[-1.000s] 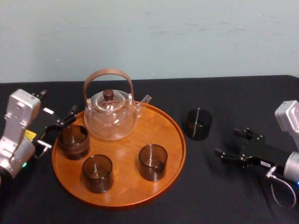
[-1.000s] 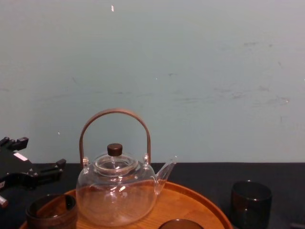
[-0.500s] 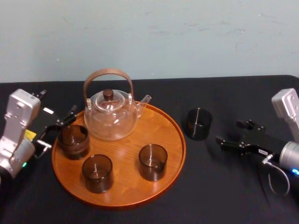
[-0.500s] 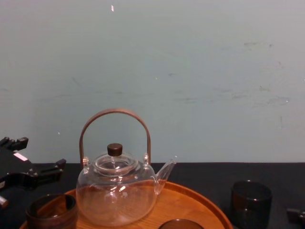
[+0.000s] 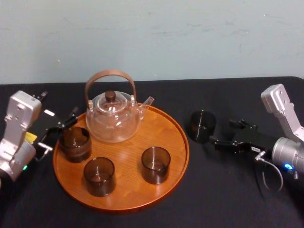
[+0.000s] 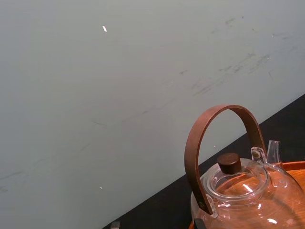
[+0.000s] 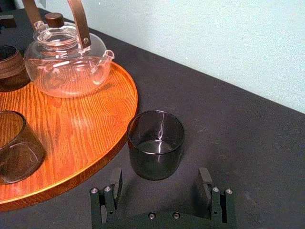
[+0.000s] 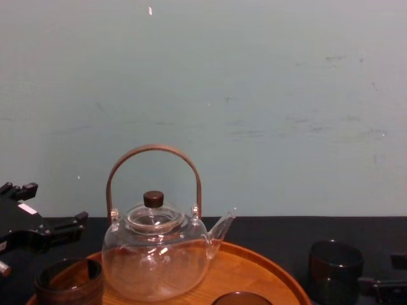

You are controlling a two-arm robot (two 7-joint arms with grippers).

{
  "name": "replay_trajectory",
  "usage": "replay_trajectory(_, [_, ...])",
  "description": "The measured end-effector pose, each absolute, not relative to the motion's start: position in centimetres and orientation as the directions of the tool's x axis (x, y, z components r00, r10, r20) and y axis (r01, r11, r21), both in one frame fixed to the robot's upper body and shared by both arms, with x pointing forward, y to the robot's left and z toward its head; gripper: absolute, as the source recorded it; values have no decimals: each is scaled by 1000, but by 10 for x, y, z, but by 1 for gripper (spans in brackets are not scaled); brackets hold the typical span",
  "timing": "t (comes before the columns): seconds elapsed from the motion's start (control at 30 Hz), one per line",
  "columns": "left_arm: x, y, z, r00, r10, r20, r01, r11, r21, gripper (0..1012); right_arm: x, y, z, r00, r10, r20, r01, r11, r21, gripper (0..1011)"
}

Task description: Pick up the glass from the table and place it on the tray.

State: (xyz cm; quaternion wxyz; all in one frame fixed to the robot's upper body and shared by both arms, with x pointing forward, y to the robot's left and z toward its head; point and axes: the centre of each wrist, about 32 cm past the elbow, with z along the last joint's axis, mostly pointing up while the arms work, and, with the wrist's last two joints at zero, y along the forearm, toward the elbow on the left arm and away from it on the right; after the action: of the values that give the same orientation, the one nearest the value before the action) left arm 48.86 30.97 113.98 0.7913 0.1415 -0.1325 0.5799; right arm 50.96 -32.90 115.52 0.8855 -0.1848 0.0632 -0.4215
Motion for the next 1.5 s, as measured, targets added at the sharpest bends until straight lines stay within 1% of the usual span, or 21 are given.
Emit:
replay_trajectory(0.63, [489, 310, 1140, 292, 880, 374, -955, 287, 70, 1001, 538, -314, 1155, 676, -736, 46, 688, 607, -397, 1003])
replay_trajectory(1.5, [489, 310, 1140, 292, 880, 374, -955, 287, 70, 1002, 563, -300, 1151, 669, -743, 36, 686, 598, -414, 1002])
